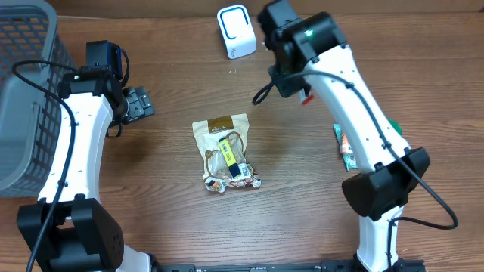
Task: Scan the item barcode
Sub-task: 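Carry the red stick right and set it beside the orange box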
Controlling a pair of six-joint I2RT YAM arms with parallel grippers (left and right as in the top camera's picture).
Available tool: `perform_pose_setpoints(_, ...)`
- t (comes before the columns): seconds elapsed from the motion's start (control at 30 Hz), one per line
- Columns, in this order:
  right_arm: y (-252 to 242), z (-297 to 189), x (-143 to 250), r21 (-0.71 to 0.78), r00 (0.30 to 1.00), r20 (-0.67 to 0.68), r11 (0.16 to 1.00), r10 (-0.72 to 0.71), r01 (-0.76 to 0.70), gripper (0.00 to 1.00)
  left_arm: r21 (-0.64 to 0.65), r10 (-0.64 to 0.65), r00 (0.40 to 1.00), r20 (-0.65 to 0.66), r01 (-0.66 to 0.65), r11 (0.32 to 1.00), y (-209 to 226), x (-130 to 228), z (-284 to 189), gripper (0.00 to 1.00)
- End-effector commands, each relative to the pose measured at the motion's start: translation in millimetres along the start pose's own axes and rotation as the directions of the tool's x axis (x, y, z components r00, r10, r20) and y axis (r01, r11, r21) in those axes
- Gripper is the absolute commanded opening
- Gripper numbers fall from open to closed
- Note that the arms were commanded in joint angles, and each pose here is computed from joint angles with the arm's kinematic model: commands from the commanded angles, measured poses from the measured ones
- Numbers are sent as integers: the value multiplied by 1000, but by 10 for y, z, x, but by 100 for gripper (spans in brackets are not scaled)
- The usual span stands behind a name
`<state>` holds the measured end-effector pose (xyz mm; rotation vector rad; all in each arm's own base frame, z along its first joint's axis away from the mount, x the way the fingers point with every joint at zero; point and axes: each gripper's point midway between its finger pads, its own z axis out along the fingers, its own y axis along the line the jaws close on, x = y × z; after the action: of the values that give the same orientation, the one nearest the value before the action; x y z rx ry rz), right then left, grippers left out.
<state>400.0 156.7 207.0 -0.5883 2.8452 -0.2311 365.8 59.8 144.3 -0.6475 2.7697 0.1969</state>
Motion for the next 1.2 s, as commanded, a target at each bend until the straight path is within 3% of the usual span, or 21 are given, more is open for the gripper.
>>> perform_pose_setpoints(0.0, 233, 76, 139, -234, 988, -98, 963, 115, -135, 4, 4, 16, 999, 29, -16, 1000, -2, -56, -82, 100)
perform_pose_setpoints(0.43, 67, 1004, 735, -179, 920, -348, 951, 180, -253, 8, 4, 16, 999, 29, -16, 1000, -2, -56, -82, 100)
perform_pose_setpoints(0.8, -36, 1539, 1172, -124, 875, -435, 948, 213, -293, 8, 4, 16, 999, 29, -16, 1000, -2, -56, -82, 100)
perform_pose_setpoints(0.9, -74, 1548, 1185, -121, 871, -438, 945, 223, -303, 25, 4, 16, 999, 29, -16, 1000, -2, -56, -82, 100)
perform_pose_setpoints(1.03, -82, 1561, 1158, -123, 875, -427, 944, 227, -305, 33, 4, 16, 999, 29, -16, 1000, -2, -56, -82, 100)
perform_pose_setpoints(1.17, -92, 1615, 1027, -131, 896, -375, 943, 239, -306, 33, 4, 16, 999, 29, -16, 1000, -2, -56, -82, 100)
